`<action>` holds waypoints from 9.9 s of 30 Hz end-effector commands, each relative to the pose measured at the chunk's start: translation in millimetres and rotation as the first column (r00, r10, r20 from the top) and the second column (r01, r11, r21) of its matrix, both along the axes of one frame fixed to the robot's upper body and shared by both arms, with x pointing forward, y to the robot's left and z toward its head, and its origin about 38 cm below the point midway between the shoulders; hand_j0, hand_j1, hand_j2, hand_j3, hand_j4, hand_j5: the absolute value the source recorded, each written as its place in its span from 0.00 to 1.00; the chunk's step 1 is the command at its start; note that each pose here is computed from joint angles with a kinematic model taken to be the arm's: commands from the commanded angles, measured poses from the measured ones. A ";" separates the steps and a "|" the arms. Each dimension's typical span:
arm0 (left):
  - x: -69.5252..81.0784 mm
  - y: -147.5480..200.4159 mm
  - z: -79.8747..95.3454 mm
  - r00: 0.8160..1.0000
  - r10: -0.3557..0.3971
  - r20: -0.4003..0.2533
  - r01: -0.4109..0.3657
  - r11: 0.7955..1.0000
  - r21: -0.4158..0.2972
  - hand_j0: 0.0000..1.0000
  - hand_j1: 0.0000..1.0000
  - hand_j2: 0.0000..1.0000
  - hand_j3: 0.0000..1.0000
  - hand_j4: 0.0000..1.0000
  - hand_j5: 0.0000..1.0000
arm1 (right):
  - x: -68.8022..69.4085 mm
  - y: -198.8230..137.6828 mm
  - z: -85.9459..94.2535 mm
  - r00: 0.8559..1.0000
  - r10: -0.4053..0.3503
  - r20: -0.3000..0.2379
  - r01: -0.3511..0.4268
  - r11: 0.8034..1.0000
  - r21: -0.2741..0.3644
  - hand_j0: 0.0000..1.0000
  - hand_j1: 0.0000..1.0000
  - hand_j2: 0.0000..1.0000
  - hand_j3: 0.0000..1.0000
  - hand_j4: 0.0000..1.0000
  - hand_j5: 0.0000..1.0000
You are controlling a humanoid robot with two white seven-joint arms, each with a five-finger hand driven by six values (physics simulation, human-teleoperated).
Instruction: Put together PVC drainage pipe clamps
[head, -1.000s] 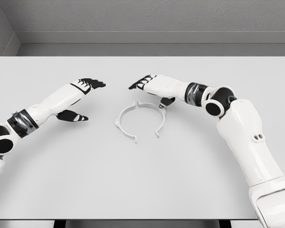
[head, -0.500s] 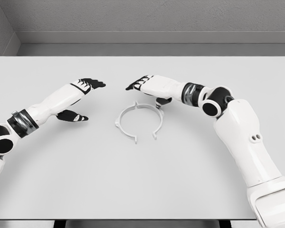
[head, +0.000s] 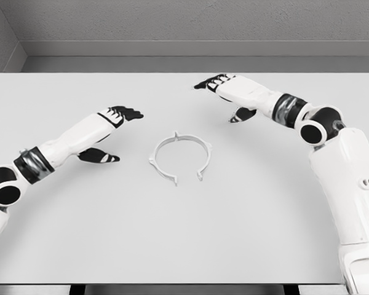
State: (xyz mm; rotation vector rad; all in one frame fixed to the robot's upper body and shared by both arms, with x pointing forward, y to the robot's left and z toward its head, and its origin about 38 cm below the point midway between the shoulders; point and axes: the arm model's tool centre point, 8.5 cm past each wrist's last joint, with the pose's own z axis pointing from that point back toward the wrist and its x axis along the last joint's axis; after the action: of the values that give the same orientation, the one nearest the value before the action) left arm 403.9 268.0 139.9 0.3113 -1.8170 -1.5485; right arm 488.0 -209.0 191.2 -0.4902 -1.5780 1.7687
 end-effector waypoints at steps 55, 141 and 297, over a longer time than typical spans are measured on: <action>25.2 -39.1 -25.0 0.997 -0.022 -0.075 0.019 0.999 -0.042 1.00 1.00 1.00 1.00 1.00 1.00 | -111.7 -160.9 5.0 0.990 -0.143 0.007 0.139 0.969 0.202 1.00 1.00 1.00 1.00 1.00 1.00; 24.8 -77.3 -44.2 0.991 -0.044 -0.123 0.029 0.992 -0.122 1.00 1.00 1.00 1.00 1.00 1.00 | -112.3 -161.0 3.9 0.990 -0.143 0.004 0.139 0.969 0.203 1.00 1.00 1.00 1.00 1.00 1.00; 72.6 35.4 7.3 0.981 0.188 -0.046 -0.191 0.980 -0.061 1.00 1.00 1.00 1.00 1.00 1.00 | -100.6 67.7 -64.4 0.960 0.267 -0.077 -0.260 0.961 0.094 1.00 1.00 1.00 1.00 1.00 1.00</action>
State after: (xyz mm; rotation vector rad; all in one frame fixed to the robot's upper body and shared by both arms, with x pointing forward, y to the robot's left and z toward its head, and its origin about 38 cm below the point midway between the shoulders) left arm 476.4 302.6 146.3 0.4088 -1.7436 -1.3616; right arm 387.4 -141.2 125.5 -0.1649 -1.7025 1.8898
